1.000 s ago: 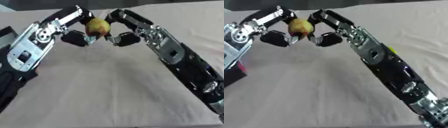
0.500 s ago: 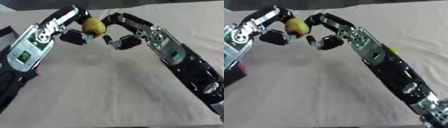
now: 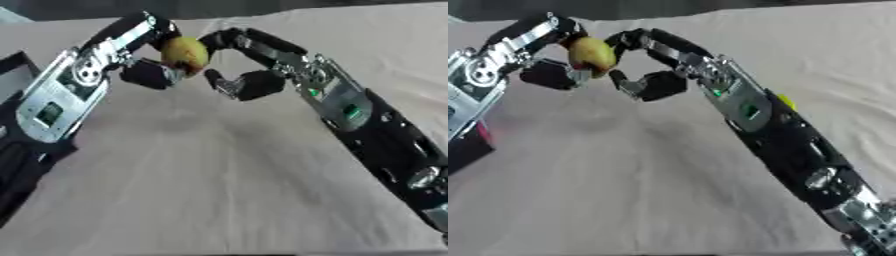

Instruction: Pick up the objects with one hand, pass them to the other hand, and then place them into the box on the other side of the table.

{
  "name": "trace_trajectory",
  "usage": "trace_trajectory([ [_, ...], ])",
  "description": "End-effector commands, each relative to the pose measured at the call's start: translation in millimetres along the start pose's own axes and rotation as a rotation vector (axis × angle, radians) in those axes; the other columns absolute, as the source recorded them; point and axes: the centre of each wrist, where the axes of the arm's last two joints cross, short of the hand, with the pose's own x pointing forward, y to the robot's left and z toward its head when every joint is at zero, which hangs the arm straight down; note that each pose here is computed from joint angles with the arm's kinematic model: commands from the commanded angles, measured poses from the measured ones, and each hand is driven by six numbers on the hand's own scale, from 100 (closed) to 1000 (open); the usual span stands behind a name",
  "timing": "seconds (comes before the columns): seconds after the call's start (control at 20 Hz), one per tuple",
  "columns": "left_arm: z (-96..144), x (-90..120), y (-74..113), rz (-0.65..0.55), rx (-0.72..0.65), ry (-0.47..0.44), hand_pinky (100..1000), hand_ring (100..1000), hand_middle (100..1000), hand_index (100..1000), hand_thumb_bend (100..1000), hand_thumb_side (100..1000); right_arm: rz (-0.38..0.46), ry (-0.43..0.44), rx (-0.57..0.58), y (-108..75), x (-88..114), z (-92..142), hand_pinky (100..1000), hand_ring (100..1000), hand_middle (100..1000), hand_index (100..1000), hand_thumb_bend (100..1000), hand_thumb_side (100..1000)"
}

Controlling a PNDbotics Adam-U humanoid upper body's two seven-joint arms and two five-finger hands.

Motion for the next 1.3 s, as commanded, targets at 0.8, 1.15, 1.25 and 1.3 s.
trace_trajectory([
  [0.8, 32, -11, 50.2, -0.037, 0.061, 0.048, 759, 543, 443, 461, 100, 100, 0.044, 0.121, -0.090, -7.8, -3, 1, 936, 972, 841, 884, 100, 380],
  [1.15, 51, -28, 84.4, -0.030, 0.147, 0.126, 759, 548, 443, 463, 100, 100, 0.031, 0.109, -0.089, -7.2, 3, 5, 935, 968, 834, 879, 100, 349],
  [1.25, 60, -41, 91.3, -0.055, 0.158, 0.165, 757, 550, 443, 463, 106, 100, 0.033, 0.115, -0.088, -7.6, 2, 7, 934, 966, 833, 878, 100, 353],
  [1.3, 66, -49, 95.0, -0.066, 0.165, 0.187, 756, 551, 443, 464, 113, 100, 0.034, 0.118, -0.088, -8.0, 2, 8, 934, 965, 832, 877, 100, 349],
])
